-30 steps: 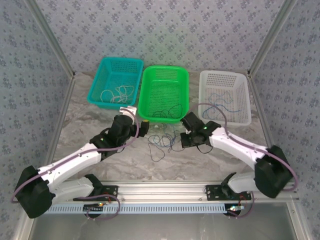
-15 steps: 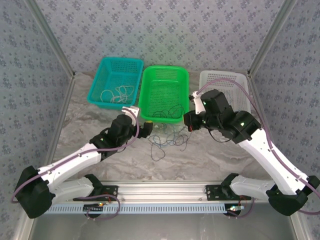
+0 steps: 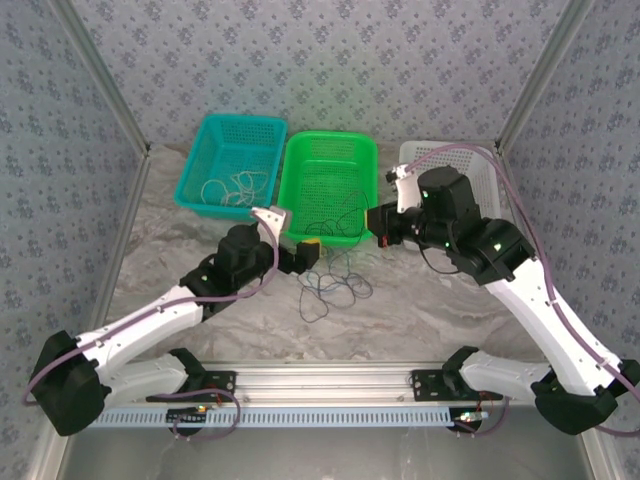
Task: Untangle the cables
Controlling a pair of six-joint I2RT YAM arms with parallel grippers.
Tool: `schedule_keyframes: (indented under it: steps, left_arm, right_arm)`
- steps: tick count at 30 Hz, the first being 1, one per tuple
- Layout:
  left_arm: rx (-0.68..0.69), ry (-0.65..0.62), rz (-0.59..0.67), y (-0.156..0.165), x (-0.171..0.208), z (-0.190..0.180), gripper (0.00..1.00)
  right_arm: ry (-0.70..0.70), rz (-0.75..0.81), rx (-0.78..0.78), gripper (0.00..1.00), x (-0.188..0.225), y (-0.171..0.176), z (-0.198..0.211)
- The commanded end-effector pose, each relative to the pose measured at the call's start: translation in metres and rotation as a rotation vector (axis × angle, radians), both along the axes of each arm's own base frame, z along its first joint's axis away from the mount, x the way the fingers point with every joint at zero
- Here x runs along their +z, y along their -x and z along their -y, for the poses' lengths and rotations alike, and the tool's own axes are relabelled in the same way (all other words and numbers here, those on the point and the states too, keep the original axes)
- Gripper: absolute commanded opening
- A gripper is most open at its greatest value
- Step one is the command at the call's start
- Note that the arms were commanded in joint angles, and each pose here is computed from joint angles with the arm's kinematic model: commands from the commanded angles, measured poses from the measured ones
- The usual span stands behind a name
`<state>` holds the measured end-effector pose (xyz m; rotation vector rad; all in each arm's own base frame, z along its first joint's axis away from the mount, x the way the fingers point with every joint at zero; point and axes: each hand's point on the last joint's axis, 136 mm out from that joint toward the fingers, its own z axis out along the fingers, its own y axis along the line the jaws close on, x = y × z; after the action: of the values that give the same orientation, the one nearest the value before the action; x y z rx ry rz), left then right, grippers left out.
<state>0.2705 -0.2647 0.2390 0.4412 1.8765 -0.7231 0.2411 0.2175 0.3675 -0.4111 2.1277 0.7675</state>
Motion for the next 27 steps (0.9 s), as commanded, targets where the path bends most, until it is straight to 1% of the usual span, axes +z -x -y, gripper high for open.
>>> schedule_keyframes:
  steps: [1,4,6,11,17,21,27]
  left_arm:
    - [-0.081,0.13,0.124,0.004,0.056,0.021,0.99]
    - [-0.123,0.151,0.162,0.007,0.07,0.035,1.0]
    - [-0.15,0.148,0.168,0.008,0.073,0.046,0.99]
    - [-0.202,0.13,0.181,0.007,0.076,0.073,1.0]
    - [-0.221,0.136,0.188,0.004,0.08,0.089,1.0]
    - [-0.224,0.114,0.166,0.001,0.07,0.096,0.99]
    - [-0.194,0.05,0.103,-0.01,0.044,0.102,0.99]
  right_arm:
    - [-0.123,0.101,0.011,0.0,0.05,-0.002,-0.005]
    - [-0.158,0.127,0.007,0.0,0.063,-0.005,-0.007]
    - [-0.189,0.148,0.009,0.0,0.074,-0.007,-0.009]
    - [-0.269,0.228,0.037,0.0,0.12,-0.005,-0.013]
    - [-0.334,0.303,0.068,0.0,0.174,-0.001,-0.014]
    - [-0.39,0.355,0.069,0.0,0.209,0.001,-0.009]
    - [-0.474,0.415,0.098,0.0,0.256,0.002,-0.008]
